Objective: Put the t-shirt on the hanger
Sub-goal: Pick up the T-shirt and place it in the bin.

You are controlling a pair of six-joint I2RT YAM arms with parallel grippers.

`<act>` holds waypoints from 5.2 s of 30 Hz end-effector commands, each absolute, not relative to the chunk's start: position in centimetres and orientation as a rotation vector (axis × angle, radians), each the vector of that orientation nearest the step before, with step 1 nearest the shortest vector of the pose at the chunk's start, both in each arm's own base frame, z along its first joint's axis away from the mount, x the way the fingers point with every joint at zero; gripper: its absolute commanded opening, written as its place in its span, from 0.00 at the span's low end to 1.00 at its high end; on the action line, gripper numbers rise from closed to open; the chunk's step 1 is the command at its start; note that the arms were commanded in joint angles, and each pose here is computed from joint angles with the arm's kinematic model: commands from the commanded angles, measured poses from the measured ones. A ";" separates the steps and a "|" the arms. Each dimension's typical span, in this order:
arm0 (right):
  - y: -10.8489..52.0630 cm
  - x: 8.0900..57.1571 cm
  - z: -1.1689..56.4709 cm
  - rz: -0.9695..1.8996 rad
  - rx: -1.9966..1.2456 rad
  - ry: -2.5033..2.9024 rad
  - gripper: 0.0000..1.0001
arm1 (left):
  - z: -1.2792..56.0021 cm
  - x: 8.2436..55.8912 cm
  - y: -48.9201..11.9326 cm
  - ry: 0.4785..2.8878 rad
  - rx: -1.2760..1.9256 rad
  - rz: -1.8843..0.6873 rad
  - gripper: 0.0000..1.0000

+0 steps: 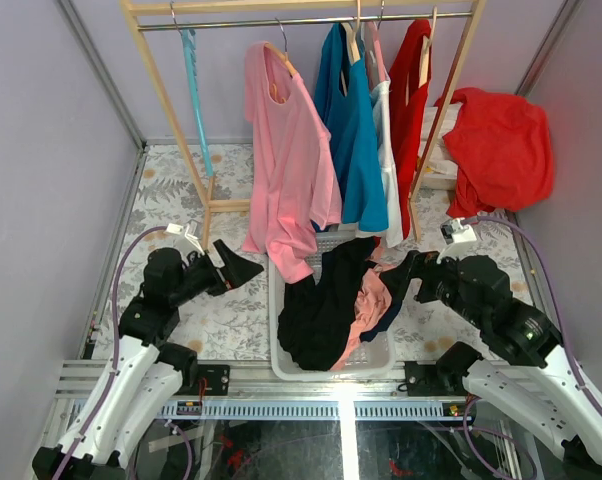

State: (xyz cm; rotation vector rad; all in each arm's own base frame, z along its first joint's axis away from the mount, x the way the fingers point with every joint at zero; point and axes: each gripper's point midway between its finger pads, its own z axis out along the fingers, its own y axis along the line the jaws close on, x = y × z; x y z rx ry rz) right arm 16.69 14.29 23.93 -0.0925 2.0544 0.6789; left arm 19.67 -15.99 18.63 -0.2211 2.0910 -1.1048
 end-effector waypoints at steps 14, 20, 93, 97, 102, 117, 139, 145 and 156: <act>15.6 17.0 25.8 0.747 -0.159 1.976 0.99 | 20.5 19.7 -16.4 2.033 -0.154 -1.140 1.00; 16.0 17.1 26.6 0.757 -0.173 1.966 0.99 | 20.6 19.7 -16.4 2.026 -0.155 -1.138 1.00; 15.9 15.2 27.0 0.826 -0.171 2.008 0.99 | 21.6 11.3 -29.5 2.217 0.368 -0.918 0.01; 16.9 15.2 27.1 0.865 -0.197 2.020 0.99 | 24.3 11.4 -28.3 2.168 0.339 -0.941 0.01; 19.0 15.1 28.0 0.966 -0.254 2.022 1.00 | 27.0 11.5 -27.5 2.122 0.322 -0.953 0.00; 24.2 13.2 28.5 1.276 -0.455 2.057 0.82 | 31.2 12.2 -26.4 2.053 0.298 -0.946 0.00; 29.9 10.4 25.2 1.360 -0.657 2.083 0.69 | 33.6 13.6 -26.7 2.009 0.295 -0.875 0.00; 29.7 11.2 24.4 1.281 -0.609 2.089 0.64 | 34.4 13.7 -26.8 2.001 0.298 -0.871 0.00; 33.2 9.6 24.7 1.254 -0.684 2.028 0.56 | 36.0 13.8 -25.8 1.974 0.283 -0.870 0.00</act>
